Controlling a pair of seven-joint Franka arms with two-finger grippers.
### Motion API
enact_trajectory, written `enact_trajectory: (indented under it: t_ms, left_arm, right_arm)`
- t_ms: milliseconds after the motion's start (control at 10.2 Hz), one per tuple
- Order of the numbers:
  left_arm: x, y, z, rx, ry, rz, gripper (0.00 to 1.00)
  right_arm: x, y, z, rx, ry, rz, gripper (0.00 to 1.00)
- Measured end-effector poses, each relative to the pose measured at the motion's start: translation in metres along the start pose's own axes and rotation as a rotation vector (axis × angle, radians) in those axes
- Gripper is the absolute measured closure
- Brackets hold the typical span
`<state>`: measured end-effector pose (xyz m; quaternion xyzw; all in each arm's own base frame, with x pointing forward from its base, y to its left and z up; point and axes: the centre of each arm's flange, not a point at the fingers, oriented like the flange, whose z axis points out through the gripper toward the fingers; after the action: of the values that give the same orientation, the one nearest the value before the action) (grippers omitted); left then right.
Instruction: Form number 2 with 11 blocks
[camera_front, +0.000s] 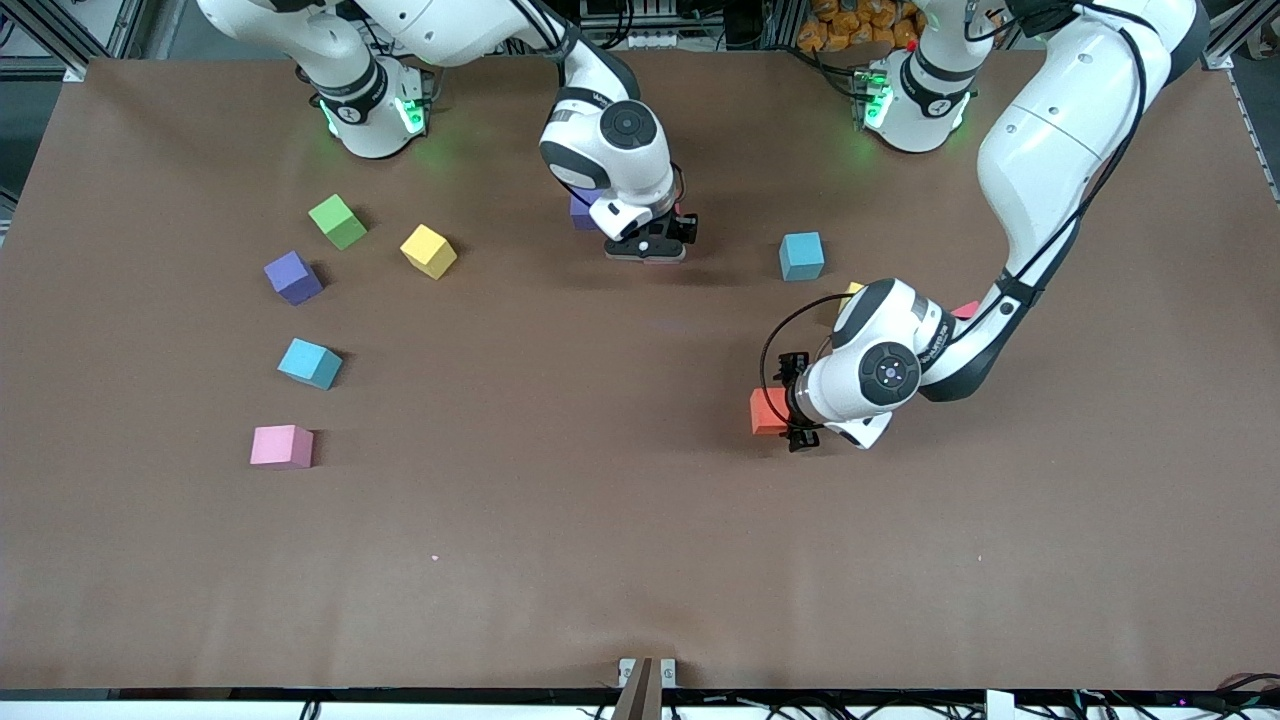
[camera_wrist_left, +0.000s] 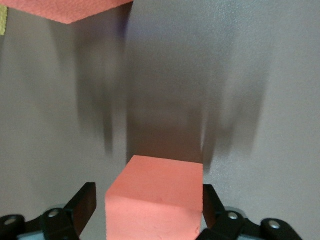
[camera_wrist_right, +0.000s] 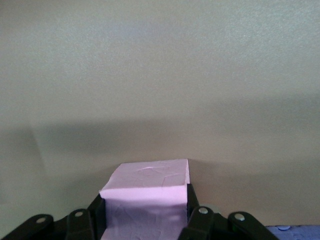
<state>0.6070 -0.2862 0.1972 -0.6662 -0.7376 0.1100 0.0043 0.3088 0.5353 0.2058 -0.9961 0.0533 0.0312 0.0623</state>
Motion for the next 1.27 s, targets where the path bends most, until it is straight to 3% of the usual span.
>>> enact_trajectory:
  t_ms: [98, 293, 586, 879, 1270]
  left_arm:
    - [-0.0004, -0.0002, 0.0001, 0.000, 0.000, 0.001, 0.11]
    - [-0.0006, 0.0003, -0.0012, -0.002, -0.001, 0.001, 0.36]
    - [-0.0006, 0.0007, -0.0016, -0.003, -0.001, 0.001, 0.36]
    - [0.0007, 0.0031, -0.0036, -0.020, 0.014, 0.063, 0.36]
    - [-0.0009, 0.0041, -0.0068, -0.040, 0.041, 0.321, 0.40]
  right_arm:
    - [-0.0001, 0.0000, 0.0000, -0.001, 0.002, -0.002, 0.39]
    - [-0.0002, -0.0001, 0.0001, -0.001, 0.004, -0.004, 0.39]
    - [-0.0005, -0.0001, 0.0002, -0.002, 0.005, -0.007, 0.38]
    - [0.0015, 0.0016, 0.0015, -0.011, 0.015, -0.018, 0.06]
    - [0.0080, 0.0006, -0.0045, -0.005, 0.025, -0.013, 0.02]
